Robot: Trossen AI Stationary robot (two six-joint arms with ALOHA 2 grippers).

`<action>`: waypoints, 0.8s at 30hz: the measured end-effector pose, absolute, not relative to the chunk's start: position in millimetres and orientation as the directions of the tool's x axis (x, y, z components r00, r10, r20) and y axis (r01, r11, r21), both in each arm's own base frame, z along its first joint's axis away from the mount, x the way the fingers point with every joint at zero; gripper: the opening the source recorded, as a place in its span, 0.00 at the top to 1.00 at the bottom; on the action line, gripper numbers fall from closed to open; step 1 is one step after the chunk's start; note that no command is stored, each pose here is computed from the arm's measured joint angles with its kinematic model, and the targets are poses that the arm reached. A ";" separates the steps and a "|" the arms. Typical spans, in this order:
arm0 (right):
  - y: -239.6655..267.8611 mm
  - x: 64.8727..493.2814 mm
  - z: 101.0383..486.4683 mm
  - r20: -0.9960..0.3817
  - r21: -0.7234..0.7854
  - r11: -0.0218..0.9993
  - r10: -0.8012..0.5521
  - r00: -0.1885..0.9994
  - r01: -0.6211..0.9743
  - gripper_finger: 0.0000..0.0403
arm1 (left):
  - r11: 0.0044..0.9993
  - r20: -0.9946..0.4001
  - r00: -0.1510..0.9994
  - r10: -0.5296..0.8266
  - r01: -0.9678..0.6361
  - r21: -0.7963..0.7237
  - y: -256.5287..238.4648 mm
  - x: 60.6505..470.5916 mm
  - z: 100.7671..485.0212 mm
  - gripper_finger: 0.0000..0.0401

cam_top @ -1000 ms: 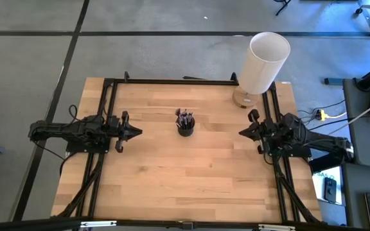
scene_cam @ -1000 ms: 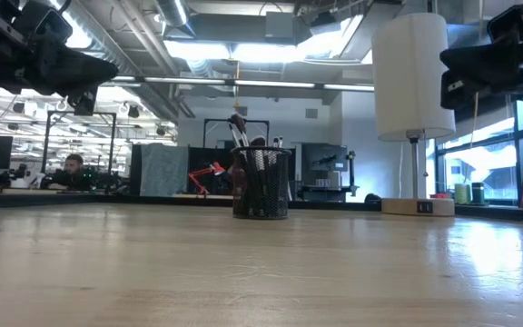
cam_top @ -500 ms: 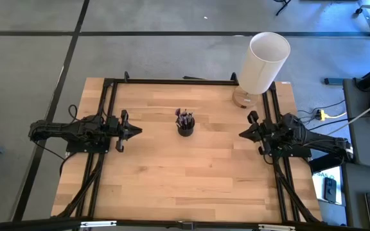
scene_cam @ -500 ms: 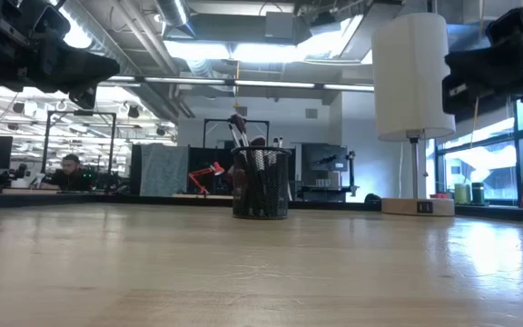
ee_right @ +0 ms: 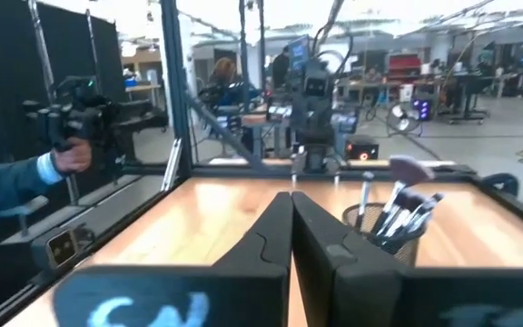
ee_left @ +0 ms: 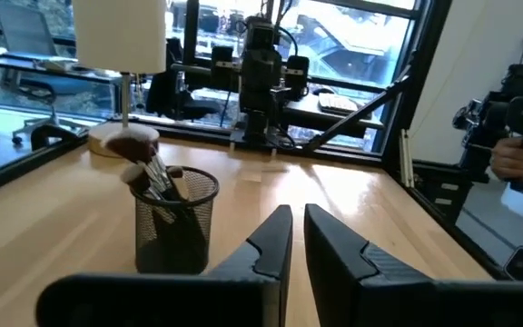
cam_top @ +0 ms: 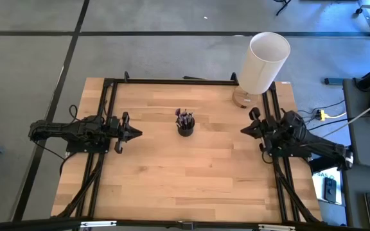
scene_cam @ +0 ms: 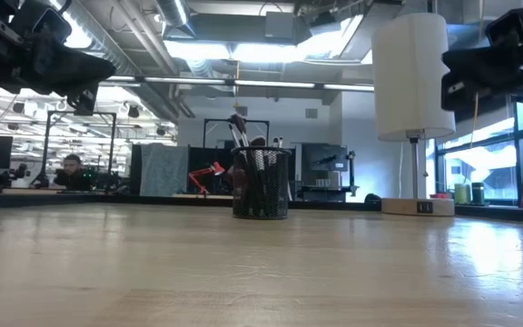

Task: Sort items
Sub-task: Return to Home Position

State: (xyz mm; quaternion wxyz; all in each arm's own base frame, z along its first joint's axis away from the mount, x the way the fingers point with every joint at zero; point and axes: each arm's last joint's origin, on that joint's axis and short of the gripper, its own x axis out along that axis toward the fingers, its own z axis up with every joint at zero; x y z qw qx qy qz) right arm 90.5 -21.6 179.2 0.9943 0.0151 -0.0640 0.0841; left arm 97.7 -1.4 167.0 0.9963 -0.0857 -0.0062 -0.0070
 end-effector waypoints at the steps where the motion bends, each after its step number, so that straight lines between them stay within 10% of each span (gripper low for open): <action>1: -22.9 89.9 180.4 0.140 0.020 0.986 0.159 0.977 -0.163 0.98 | 0.985 0.014 1.000 -0.012 0.014 -0.173 -1.3 97.7 167.0 0.93; 13: -21.7 85.7 195.3 0.266 -0.002 0.977 0.206 0.942 -0.213 0.98 | 0.986 0.056 0.998 -0.004 0.014 -0.169 -1.1 97.5 171.1 0.93; 20: -36.1 88.5 182.3 0.173 0.081 0.967 -0.253 0.952 0.242 0.98 | 0.989 0.056 0.998 0.029 -0.021 -0.145 -0.1 97.5 171.1 0.93; 24: -36.6 88.8 179.5 0.146 0.056 0.964 -0.266 0.953 0.260 0.98 | 0.991 0.050 0.998 0.027 -0.020 -0.133 -0.2 97.6 170.5 0.93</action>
